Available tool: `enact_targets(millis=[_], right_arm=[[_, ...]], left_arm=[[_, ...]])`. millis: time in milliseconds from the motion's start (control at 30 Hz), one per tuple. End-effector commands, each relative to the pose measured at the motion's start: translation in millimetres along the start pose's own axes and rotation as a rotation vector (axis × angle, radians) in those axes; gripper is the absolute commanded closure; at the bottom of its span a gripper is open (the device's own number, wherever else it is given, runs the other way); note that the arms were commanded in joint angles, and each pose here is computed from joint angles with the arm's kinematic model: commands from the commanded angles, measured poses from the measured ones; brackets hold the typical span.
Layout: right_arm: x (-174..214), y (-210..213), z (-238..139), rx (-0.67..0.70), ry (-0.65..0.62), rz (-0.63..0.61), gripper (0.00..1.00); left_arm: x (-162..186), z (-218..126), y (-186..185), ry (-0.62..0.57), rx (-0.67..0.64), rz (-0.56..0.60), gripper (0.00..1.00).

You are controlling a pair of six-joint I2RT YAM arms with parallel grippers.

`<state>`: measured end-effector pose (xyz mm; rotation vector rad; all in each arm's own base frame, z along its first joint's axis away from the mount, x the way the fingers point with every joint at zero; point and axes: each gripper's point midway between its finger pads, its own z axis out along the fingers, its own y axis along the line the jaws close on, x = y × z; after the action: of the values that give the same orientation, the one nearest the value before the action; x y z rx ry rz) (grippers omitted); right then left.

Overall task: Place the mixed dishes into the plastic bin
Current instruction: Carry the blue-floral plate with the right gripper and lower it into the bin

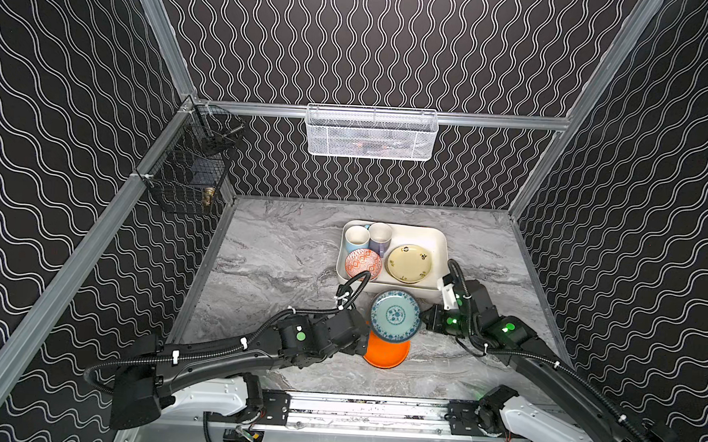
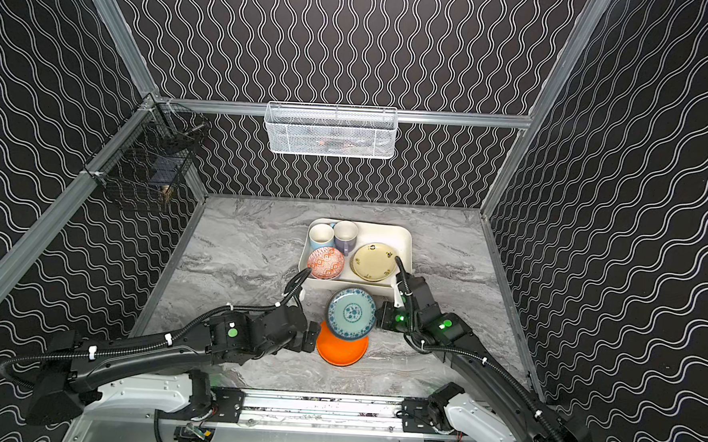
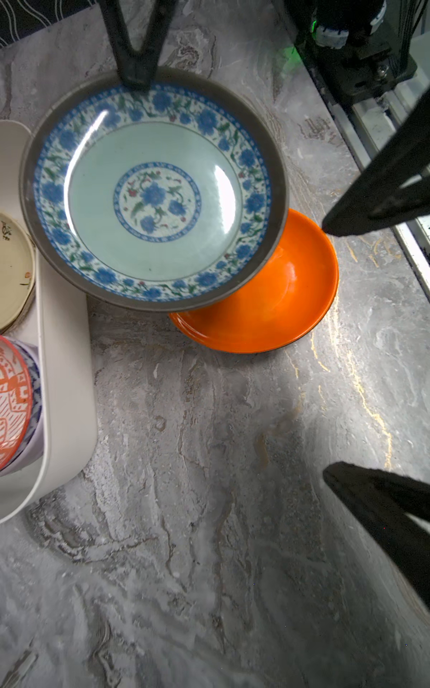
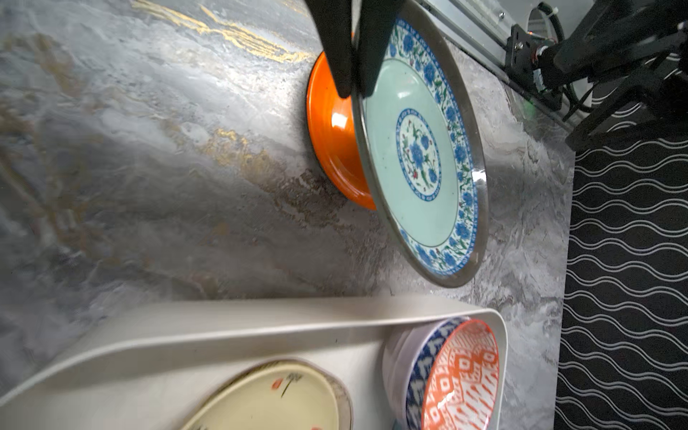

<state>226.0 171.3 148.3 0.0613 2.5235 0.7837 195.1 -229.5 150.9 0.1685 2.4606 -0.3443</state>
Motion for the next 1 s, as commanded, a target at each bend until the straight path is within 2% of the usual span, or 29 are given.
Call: enact_targets(millis=[0,267,367,500,700,967], right_arm=[[-21.8,-5.5,-10.7,0.033,-0.041,-0.016,1.00],[-104.3,-28.8,-31.2,0.080,-0.167,0.053,1.00],[-133.4,-33.0,-23.6,0.090,-0.178,0.067,1.00],[-160.1,-47.8,4.2,0.094,-0.145,0.115,1.00],[-179.2,-65.0,55.4,0.086,-0.052,0.161,1.00],[-183.7,-83.2,92.6,0.106,0.011,0.183,1.00]], left_arm=[[-14.8,-4.0,5.3,-0.021,-0.032,0.030,0.01],[-61.7,-2.4,14.5,-0.034,-0.030,0.032,0.01],[-74.8,5.0,23.6,-0.028,-0.023,0.014,0.01],[-83.4,18.6,29.3,-0.001,0.003,-0.005,0.01],[-85.4,35.4,41.5,0.034,0.000,-0.021,0.01],[-79.5,50.2,58.6,0.073,0.014,-0.068,0.01]])
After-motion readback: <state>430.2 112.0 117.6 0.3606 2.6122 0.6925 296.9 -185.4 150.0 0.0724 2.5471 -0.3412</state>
